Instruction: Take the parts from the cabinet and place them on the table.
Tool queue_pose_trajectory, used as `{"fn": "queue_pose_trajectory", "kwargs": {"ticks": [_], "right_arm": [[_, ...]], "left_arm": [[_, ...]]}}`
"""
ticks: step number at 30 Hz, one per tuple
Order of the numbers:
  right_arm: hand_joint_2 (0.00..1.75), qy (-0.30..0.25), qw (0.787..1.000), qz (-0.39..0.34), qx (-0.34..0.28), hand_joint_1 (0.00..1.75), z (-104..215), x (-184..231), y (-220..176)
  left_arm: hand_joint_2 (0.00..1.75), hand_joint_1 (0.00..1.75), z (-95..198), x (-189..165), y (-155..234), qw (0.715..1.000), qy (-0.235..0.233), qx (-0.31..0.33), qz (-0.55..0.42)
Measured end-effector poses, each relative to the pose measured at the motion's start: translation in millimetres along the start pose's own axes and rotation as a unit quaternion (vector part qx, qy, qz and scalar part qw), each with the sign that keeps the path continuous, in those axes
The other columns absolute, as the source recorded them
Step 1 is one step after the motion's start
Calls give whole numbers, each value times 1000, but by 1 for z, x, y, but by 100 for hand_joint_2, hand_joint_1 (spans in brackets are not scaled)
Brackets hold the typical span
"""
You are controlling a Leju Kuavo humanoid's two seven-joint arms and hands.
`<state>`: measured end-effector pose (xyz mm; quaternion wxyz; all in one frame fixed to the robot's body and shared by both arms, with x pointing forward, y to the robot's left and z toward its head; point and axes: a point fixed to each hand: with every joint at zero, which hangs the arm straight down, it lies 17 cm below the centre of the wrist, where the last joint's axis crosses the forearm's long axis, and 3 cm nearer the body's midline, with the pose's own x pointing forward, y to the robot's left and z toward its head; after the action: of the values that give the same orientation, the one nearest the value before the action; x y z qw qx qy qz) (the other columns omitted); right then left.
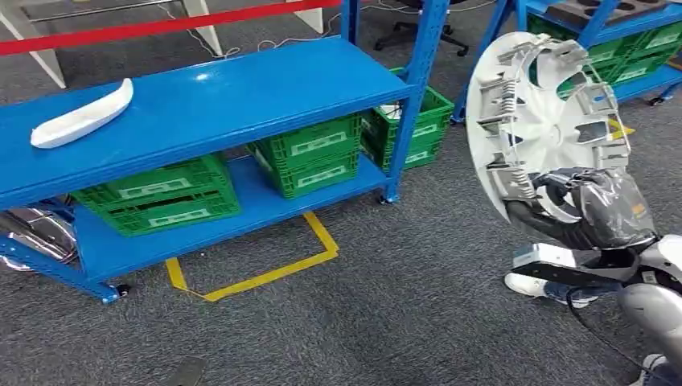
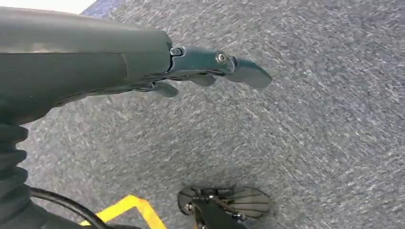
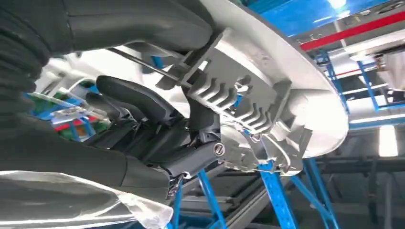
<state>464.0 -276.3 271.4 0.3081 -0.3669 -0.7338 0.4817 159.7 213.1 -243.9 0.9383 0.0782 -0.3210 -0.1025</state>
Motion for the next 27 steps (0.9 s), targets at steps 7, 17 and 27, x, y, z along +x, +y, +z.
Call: {"fn": "queue_pose_trajectory", "kwargs": {"ticks": [7,17,27], "right_arm": [[175,-37,999,28,-3,175,-17,18,-14],[175,-121,990,61,-39,175,-61,68,-66],[175,-163,983,75,-49,175,-83,99,-83]], "left_arm": [[175,0,-3,-1,13,1000,2,14,7],[175,0,-13,14,44,996,-10,65,52],[175,0,-18,22,56,993,-14,90,79]]}}
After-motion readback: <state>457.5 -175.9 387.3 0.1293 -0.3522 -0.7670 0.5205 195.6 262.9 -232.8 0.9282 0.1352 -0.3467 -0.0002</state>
